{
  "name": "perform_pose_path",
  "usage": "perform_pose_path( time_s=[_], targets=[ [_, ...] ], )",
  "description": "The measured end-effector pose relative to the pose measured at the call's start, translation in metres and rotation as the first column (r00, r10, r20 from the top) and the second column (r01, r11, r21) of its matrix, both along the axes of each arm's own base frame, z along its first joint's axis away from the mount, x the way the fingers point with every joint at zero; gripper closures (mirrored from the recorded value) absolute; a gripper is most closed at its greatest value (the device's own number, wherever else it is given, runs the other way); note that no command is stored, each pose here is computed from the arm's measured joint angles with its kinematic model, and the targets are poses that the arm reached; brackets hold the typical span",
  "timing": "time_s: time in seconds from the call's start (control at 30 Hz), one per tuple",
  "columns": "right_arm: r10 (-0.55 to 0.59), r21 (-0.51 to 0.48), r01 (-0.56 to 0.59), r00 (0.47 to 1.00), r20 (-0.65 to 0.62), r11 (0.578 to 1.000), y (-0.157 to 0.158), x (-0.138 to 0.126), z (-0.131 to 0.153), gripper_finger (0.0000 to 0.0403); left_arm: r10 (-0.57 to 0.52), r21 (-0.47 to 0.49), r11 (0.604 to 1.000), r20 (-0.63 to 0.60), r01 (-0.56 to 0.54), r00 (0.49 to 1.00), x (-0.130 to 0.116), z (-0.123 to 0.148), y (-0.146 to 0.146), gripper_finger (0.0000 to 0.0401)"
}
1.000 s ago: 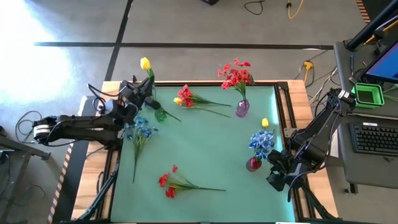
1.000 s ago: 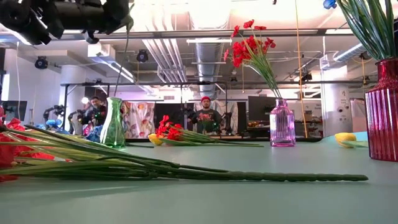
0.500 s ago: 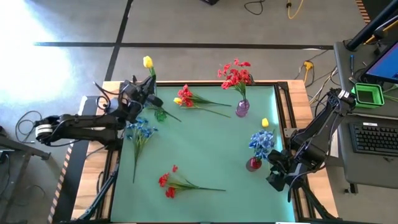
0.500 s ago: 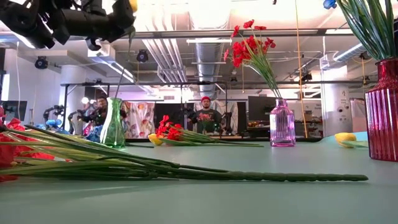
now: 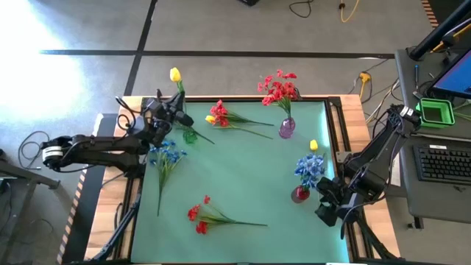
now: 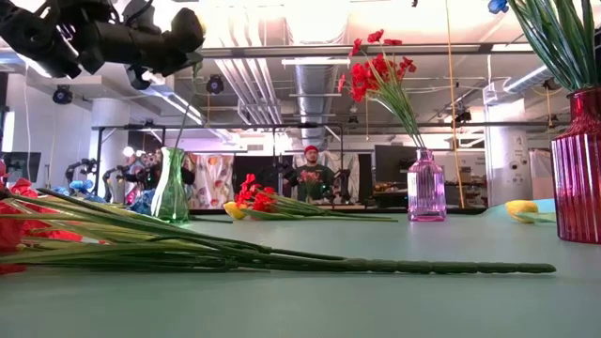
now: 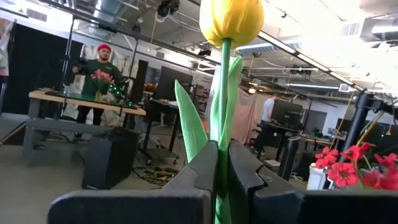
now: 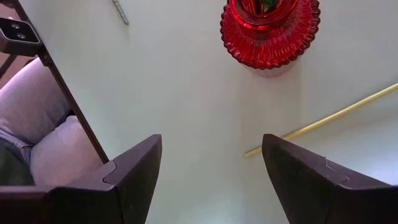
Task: Sort flowers into vase by color
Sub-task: Put the bottom left yellow tulip into the green vase, then put the bottom blue flower into the red vase
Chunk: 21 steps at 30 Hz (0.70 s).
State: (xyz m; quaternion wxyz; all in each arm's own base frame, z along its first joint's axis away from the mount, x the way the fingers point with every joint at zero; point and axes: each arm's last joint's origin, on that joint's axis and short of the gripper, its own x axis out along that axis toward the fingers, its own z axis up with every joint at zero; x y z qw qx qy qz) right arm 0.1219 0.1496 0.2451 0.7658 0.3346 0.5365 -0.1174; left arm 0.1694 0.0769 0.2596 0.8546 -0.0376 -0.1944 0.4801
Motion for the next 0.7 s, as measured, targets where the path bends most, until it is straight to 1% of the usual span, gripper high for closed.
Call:
perform_pose_path(
  time_s=[0.3, 0.7],
  targets=[
    [0.001, 0.0, -0.001, 1.0, 0.0, 1.0, 0.0, 0.0, 0.0, 0.0124, -0.025, -0.004, 1.0, 0.004, 0.025, 1.0, -0.0011, -0.003, -0.0046, 0.0346],
    [0.001, 0.002, -0.001, 1.0, 0.001, 1.0, 0.0002, 0.0, 0.0001, 0.0124, -0.055, -0.012, 0.998, -0.019, 0.055, 0.998, 0.0017, -0.005, -0.0095, 0.0251]
  ],
)
